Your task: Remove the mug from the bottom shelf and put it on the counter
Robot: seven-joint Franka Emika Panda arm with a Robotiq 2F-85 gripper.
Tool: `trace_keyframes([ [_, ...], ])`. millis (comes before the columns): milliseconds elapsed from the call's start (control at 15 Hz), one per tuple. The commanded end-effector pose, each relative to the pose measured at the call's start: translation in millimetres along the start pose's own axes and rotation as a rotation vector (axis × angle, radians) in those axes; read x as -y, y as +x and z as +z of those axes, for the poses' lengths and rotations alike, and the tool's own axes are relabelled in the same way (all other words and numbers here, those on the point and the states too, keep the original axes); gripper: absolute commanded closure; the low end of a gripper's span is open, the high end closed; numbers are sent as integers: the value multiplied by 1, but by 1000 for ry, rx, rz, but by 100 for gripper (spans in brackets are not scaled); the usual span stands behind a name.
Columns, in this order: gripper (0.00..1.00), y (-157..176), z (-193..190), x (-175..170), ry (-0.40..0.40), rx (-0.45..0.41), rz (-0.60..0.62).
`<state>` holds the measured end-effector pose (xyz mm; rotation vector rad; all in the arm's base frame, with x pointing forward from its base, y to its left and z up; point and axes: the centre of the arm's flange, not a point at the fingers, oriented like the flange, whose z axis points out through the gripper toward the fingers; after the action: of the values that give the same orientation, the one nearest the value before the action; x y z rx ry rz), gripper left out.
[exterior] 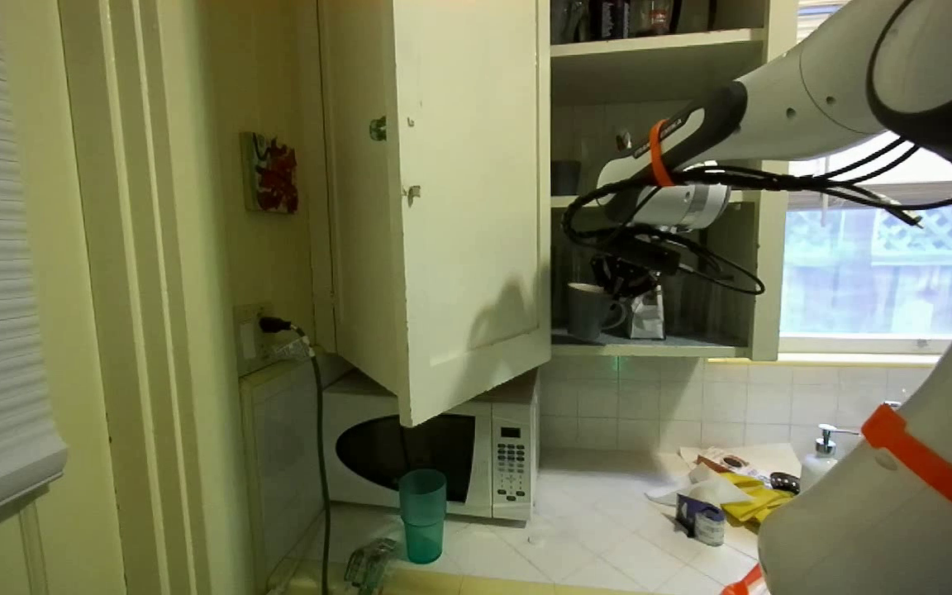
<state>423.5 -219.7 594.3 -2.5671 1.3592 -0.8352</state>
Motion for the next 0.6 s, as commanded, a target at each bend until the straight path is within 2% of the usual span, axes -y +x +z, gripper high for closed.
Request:
trace_keyframes([
  [0,98,-20,-15,-13,32,30,-37],
  [533,98,-52,-9,-34,-2,95,-121],
])
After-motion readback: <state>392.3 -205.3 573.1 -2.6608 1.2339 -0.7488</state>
